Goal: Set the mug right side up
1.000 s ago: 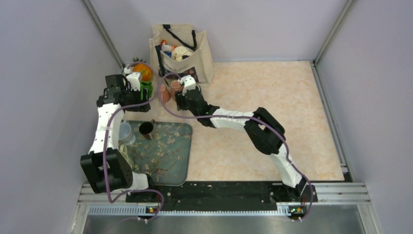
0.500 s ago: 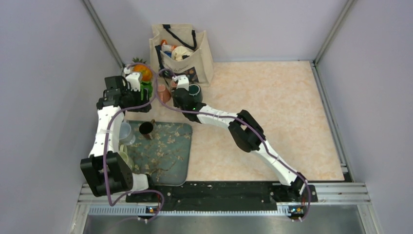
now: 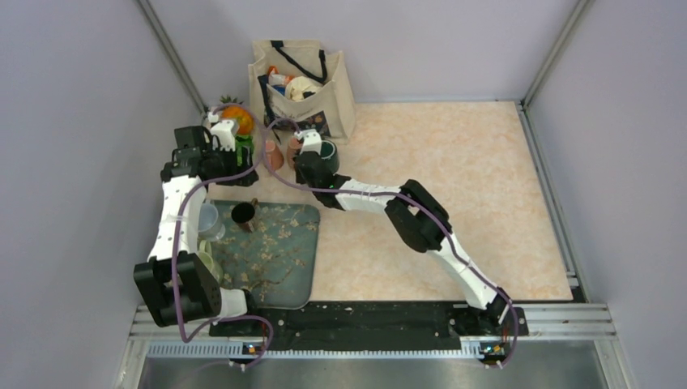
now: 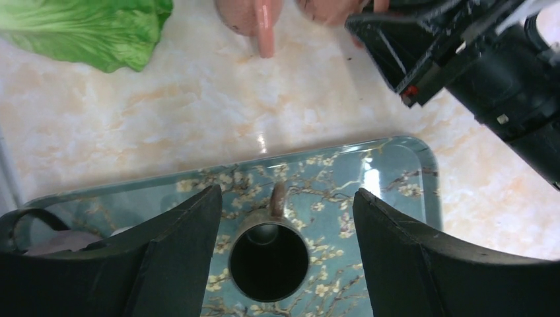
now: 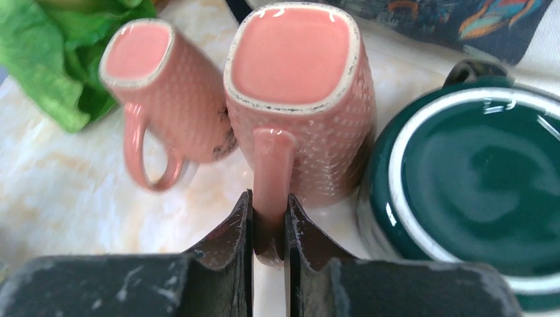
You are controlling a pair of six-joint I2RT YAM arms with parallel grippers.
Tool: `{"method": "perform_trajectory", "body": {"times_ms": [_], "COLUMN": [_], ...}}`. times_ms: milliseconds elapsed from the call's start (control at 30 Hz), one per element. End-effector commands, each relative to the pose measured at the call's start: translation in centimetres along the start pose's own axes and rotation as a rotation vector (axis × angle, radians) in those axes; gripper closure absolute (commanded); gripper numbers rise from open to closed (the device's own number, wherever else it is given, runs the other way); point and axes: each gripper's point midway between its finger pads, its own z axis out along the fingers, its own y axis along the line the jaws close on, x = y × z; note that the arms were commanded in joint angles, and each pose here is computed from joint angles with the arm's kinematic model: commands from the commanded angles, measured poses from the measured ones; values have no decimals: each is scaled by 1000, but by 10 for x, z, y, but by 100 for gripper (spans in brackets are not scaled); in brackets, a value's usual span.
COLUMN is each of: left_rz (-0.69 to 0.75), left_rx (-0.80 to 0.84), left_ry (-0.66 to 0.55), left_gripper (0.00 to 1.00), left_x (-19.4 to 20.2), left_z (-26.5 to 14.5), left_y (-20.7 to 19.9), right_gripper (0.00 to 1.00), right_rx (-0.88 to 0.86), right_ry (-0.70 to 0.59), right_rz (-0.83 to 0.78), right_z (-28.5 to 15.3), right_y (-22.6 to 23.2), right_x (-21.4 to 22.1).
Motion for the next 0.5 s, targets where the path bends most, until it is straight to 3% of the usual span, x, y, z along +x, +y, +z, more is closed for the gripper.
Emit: {"method": "perform_trajectory", "body": {"times_ms": [0, 233, 467], "left_rz": [-79, -238, -277], "left_rx": [110, 337, 515], "left_ry": [-57, -97, -205], "left_gripper": [22, 22, 22], "left_x": [-22, -46, -87], "left_z": [-4, -3, -29], "left_y": [-21, -57, -87], "right_gripper": [100, 100, 100], "right_rx": [-261, -397, -502], "right_ry": [-200, -415, -552], "right_rz": [175, 286, 371], "right_z": [-55, -140, -205], "right_y": [43, 41, 36], "right_x": [-107, -195, -246]}}
